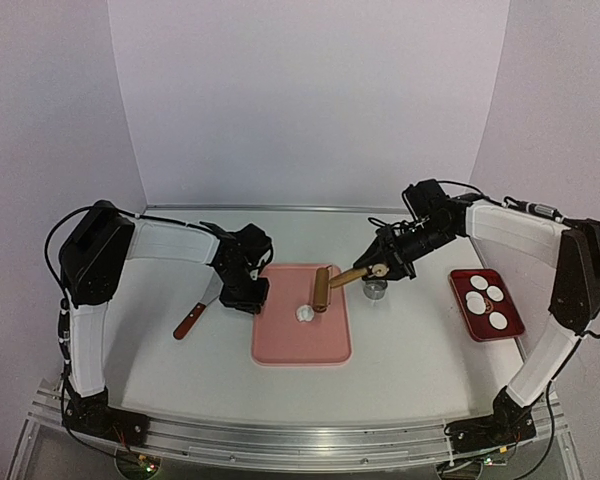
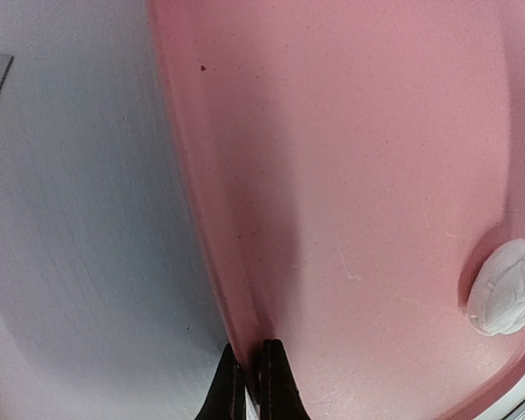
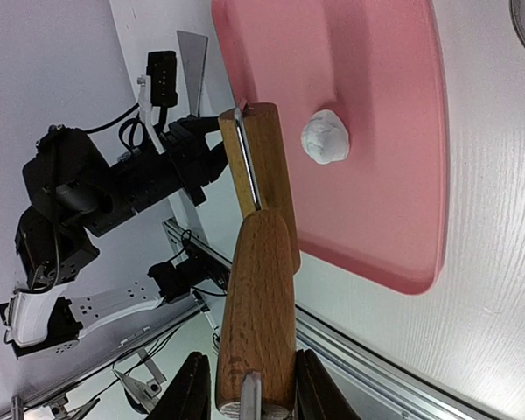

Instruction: Roll out the dumpling wrappers from the dough

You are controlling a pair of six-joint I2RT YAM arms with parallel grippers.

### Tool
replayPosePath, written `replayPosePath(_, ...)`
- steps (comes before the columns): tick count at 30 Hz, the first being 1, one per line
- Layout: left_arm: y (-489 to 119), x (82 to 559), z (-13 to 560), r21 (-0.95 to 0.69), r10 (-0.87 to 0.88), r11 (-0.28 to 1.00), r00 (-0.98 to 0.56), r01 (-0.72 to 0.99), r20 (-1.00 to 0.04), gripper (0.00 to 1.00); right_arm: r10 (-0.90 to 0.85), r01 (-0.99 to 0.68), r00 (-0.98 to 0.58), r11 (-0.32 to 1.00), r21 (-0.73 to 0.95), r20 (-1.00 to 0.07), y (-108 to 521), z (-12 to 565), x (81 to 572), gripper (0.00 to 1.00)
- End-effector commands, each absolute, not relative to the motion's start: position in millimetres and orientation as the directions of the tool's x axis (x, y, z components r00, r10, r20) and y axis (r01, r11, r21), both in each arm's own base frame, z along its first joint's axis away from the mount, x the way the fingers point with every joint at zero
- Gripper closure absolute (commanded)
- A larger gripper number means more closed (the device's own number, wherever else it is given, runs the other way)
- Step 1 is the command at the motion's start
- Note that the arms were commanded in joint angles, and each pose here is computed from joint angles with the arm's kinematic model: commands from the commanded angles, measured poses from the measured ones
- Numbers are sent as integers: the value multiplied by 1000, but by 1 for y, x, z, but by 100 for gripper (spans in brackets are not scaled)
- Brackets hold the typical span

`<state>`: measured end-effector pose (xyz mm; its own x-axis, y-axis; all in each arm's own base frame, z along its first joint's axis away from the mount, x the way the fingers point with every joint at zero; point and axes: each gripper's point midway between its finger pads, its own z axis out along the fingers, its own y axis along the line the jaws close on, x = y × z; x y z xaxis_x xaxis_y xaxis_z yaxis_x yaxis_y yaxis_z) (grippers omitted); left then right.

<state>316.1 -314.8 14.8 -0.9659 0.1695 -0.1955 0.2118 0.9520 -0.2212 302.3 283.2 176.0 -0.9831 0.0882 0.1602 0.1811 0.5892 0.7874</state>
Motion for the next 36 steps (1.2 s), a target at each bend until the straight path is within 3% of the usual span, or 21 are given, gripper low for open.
replayPosePath(1, -303, 300, 15, -187, 229, 947, -958, 261, -173, 100, 12, 111, -992, 560, 821, 126, 296, 181, 290, 100)
replayPosePath(9, -297, 291, 12, -192, 237, 944, -957, 267, -167, 100, 7, 53, -998, 591, 805, 61, 311, 170, 297, 100)
replayPosePath(36, -299, 300, 13, -169, 249, 945, -951, 281, -184, 100, 36, 106, -993, 659, 745, 109, 334, 122, 306, 100)
